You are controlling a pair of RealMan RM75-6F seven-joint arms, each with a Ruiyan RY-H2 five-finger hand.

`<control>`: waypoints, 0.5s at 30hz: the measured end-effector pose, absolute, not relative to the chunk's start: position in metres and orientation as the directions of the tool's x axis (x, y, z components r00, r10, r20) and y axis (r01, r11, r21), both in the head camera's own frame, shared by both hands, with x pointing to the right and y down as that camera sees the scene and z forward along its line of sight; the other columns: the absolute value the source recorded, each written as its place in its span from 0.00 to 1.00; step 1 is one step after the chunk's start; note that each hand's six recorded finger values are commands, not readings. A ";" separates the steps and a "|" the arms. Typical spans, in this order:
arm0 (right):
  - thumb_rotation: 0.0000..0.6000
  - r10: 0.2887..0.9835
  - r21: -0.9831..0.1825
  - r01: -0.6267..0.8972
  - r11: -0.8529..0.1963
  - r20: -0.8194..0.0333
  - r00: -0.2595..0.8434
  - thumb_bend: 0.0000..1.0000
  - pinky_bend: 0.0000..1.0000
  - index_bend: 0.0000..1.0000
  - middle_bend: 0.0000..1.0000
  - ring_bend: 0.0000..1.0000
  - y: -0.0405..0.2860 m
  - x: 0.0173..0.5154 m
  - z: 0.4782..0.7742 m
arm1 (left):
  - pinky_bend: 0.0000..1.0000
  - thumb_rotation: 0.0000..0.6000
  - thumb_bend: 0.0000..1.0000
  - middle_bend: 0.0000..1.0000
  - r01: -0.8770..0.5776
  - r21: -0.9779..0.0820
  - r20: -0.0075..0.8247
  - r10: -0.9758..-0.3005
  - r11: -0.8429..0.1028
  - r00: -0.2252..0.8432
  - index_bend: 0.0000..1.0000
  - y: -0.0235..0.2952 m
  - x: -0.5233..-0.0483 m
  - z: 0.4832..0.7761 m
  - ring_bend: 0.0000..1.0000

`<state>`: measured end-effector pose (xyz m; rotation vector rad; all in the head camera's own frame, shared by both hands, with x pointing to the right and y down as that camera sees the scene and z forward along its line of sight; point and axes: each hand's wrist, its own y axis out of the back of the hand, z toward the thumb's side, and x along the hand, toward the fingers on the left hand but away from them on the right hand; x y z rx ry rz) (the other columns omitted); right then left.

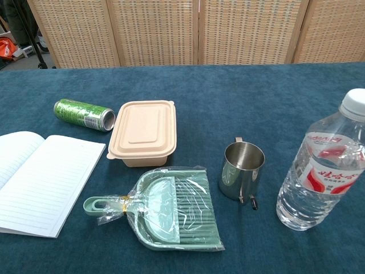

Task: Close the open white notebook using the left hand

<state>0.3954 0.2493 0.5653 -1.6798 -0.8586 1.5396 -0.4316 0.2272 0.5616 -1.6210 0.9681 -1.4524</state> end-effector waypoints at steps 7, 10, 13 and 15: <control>1.00 0.838 -0.840 0.017 -0.542 -0.540 0.078 0.00 0.00 0.00 0.00 0.00 0.250 0.395 0.565 | 0.00 1.00 0.00 0.00 -0.055 -0.895 0.439 -0.896 -0.443 0.071 0.00 0.227 -0.432 0.563 0.00; 1.00 0.840 -0.842 0.017 -0.540 -0.537 0.077 0.00 0.00 0.00 0.00 0.00 0.249 0.395 0.565 | 0.00 1.00 0.00 0.00 -0.058 -0.894 0.440 -0.895 -0.444 0.073 0.00 0.227 -0.432 0.564 0.00; 1.00 0.842 -0.844 0.020 -0.536 -0.534 0.077 0.00 0.00 0.00 0.00 0.00 0.248 0.395 0.564 | 0.00 1.00 0.00 0.00 -0.061 -0.894 0.439 -0.895 -0.444 0.078 0.00 0.227 -0.431 0.564 0.00; 1.00 0.842 -0.843 0.021 -0.538 -0.535 0.075 0.00 0.00 0.00 0.00 0.00 0.248 0.395 0.565 | 0.00 1.00 0.00 0.00 -0.063 -0.893 0.440 -0.894 -0.445 0.084 0.00 0.227 -0.429 0.564 0.00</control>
